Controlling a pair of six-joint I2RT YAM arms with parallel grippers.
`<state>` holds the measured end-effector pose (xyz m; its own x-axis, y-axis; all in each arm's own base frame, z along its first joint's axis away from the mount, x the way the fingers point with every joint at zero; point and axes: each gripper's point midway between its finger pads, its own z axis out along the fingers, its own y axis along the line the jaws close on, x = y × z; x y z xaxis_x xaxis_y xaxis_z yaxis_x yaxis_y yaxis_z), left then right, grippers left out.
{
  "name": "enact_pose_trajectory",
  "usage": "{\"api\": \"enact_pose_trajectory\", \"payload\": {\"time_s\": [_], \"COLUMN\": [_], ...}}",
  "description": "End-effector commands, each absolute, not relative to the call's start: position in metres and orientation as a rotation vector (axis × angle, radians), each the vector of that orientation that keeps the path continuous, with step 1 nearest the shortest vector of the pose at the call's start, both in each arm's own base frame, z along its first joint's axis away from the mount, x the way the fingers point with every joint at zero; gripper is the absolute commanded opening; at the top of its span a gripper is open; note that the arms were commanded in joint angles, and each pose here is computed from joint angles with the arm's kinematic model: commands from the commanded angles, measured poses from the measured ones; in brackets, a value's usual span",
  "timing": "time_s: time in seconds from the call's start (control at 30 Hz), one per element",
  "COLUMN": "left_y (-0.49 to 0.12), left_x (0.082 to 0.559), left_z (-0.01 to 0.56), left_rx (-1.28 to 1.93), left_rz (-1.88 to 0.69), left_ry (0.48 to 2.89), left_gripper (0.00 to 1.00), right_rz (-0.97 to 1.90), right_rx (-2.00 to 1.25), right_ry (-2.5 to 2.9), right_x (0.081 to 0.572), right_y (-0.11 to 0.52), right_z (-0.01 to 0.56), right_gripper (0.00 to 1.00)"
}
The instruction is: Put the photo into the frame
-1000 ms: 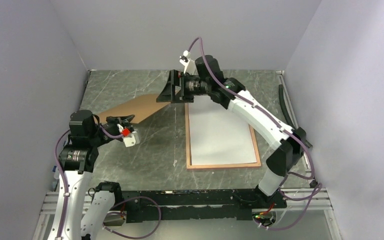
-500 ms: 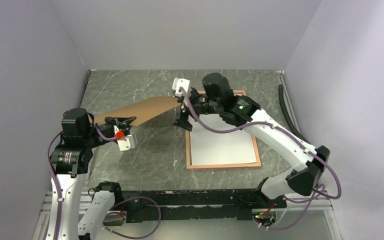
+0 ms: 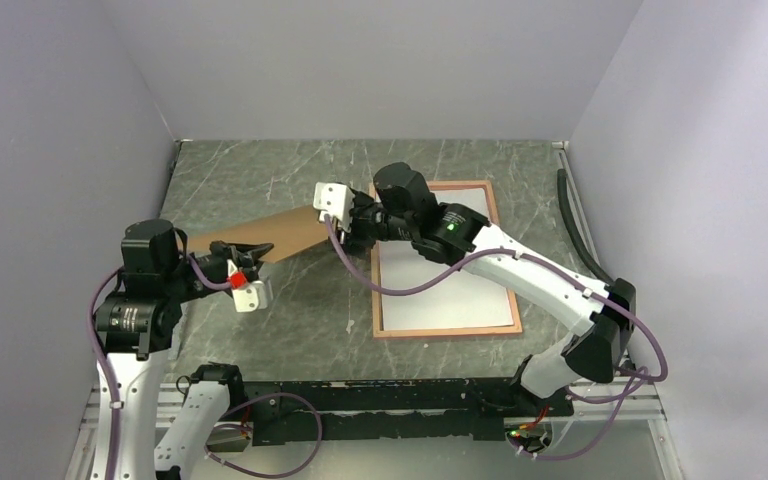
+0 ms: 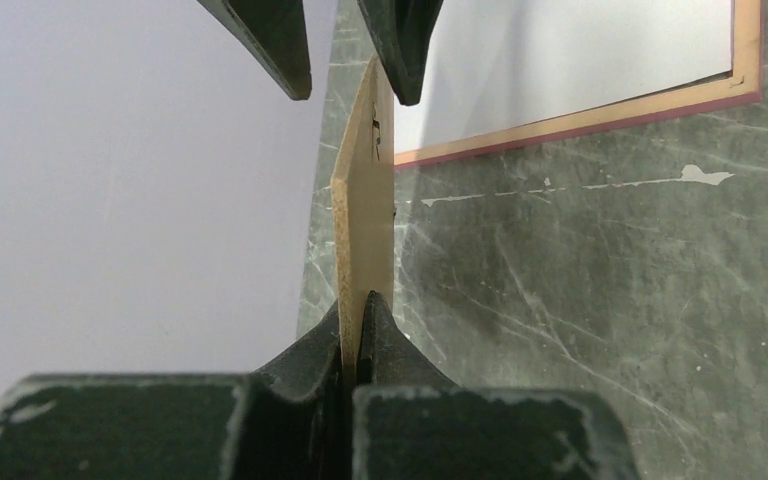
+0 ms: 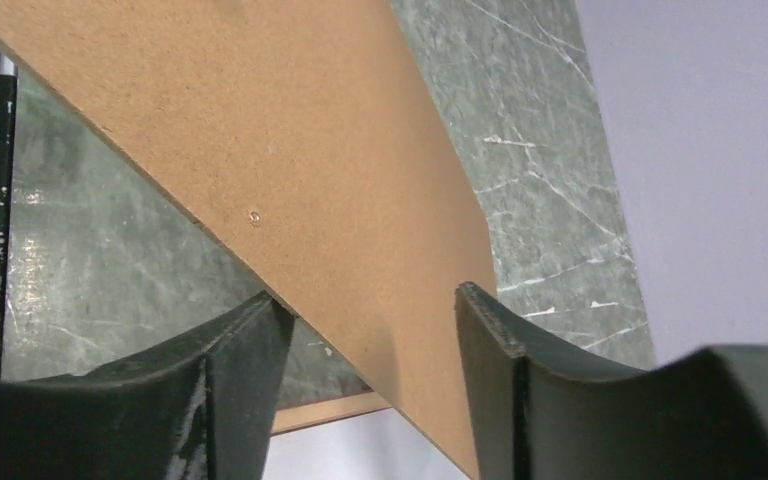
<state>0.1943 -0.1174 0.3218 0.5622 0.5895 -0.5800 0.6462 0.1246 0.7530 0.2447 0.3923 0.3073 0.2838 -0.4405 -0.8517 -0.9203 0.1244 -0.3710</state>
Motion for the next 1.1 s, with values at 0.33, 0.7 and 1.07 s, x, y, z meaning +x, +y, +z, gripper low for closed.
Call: {"api": "enact_pose_trajectory", "payload": {"time_s": [0.33, 0.7, 1.07], "left_y": [-0.126, -0.121, -0.102], "left_x": [0.192, 0.206, 0.227], "left_z": [0.381, 0.43, 0.478], "left_rx": [1.518, 1.405, 1.123], "left_rz": [0.063, 0.121, 0.135], "left_ry": [0.859, 0.856, 0.966], "left_gripper": [0.03, 0.33, 0.94], "right_rz": [0.477, 0.477, 0.631], "right_rx": [-1.494, -1.249, -0.976], "right_ry": [1.188, 1.173, 1.374], "right_x": [0.231, 0.237, 0.276], "right_y": [0.415, 0.422, 0.427], "right_z": [0.325, 0.377, 0.408], "right_gripper": [0.37, 0.0, 0.0]}}
